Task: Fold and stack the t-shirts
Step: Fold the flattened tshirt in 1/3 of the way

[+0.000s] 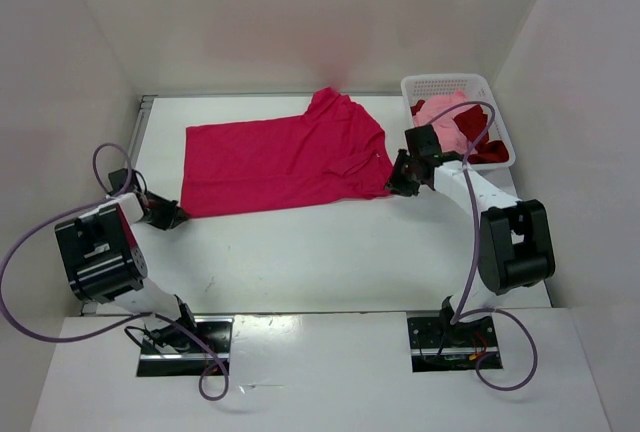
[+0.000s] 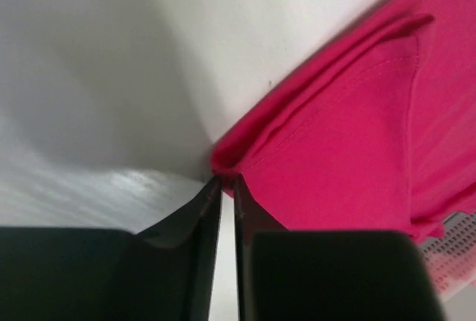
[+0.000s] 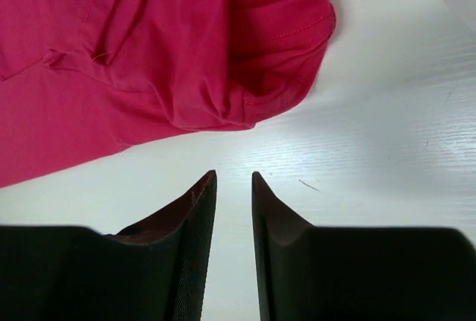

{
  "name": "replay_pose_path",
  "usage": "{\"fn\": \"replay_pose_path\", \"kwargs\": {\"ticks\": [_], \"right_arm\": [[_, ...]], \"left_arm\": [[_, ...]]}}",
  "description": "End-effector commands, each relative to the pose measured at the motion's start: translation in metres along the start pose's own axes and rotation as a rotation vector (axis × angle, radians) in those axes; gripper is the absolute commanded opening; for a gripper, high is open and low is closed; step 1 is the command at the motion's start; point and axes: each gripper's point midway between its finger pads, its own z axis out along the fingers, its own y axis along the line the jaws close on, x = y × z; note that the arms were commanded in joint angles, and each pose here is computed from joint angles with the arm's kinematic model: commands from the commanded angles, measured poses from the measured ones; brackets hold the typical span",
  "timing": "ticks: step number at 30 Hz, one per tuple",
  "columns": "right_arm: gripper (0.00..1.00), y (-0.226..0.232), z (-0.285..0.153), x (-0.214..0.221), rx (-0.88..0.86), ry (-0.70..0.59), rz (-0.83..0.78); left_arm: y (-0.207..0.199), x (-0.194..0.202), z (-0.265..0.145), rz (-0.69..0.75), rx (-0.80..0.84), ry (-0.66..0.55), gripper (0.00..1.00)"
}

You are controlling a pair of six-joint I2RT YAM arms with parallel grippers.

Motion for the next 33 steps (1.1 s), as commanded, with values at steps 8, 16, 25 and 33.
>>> {"fn": "replay_pose_path", "kwargs": {"ticks": [8, 16, 25, 33], "right_arm": [[0.33, 0.003, 0.017, -0.014, 0.015, -0.055, -0.008], [0.40, 0.035, 0.024, -0.014, -0.075, 0.003, -0.076], [0.47, 0.067, 0.015, 0.005, -0.206, 0.084, -0.138], [0.31, 0.062, 0.037, 0.009, -0.180, 0.119, -0.141]], "left_arm": [[0.010, -0.050, -0.001, -0.028, -0.012, -0.083, 0.00], [0.011, -0.069, -0.002, -0.055, 0.008, -0.076, 0.00], [0.007, -0.062, -0.005, -0.017, 0.039, -0.080, 0.00], [-0.009, -0.054, -0.011, 0.050, 0.046, -0.094, 0.00]]}}
